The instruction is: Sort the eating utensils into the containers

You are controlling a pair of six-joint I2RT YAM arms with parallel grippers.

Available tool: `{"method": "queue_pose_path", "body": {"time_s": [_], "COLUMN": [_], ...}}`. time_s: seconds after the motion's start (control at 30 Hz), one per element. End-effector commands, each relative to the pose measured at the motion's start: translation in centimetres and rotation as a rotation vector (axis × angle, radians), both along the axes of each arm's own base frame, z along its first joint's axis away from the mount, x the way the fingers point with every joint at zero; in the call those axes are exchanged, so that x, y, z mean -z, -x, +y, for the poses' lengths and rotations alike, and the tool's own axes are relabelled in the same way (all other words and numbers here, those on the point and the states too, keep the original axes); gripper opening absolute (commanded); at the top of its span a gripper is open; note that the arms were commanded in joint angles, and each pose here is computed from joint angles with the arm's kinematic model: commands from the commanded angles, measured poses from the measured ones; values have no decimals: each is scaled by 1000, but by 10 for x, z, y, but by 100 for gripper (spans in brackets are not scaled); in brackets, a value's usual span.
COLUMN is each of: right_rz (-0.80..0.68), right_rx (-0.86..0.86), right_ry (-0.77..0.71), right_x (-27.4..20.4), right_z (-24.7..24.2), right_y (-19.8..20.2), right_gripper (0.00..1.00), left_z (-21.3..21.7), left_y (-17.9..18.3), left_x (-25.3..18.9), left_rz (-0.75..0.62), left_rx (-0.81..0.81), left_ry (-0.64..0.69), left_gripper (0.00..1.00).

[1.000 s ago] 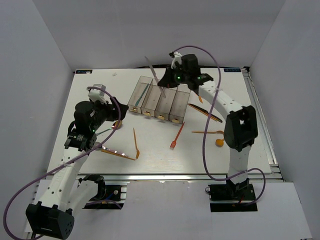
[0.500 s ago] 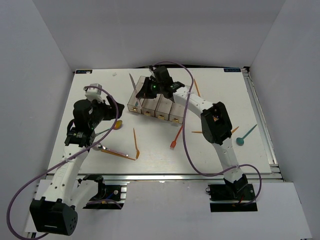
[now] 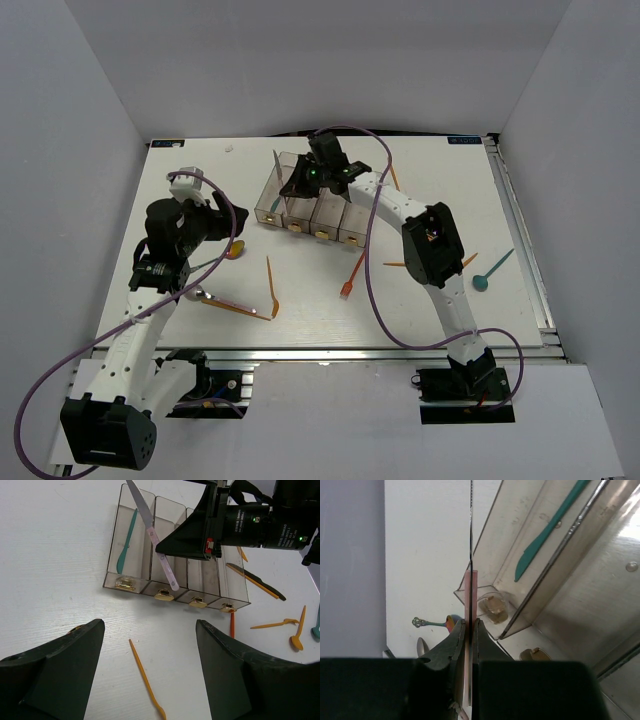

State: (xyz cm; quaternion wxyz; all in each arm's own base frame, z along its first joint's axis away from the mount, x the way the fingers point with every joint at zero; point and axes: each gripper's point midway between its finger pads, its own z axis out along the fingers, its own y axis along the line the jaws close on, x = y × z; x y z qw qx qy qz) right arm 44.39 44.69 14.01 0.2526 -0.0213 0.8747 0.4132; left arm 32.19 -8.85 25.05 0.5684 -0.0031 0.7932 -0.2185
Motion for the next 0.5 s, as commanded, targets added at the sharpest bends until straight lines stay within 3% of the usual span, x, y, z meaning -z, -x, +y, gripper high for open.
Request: {"method": "queue_pose_path", "body": {"time_s": [0.0, 0.47], "right_rz": [-24, -12], "right_rx": [71, 106], "right_ry": [18, 86], "right_x": [-20, 1], "right_z": [-7, -16], "right_y": [-7, -8], "right_gripper": [0, 0], "left_z": [-1, -1], "left_y": [1, 1], "left_x": [-7, -8], "left_rz": [-27, -29], "left_rx": [13, 12], "left_ry": [9, 12], "left_gripper": [84, 84]}}
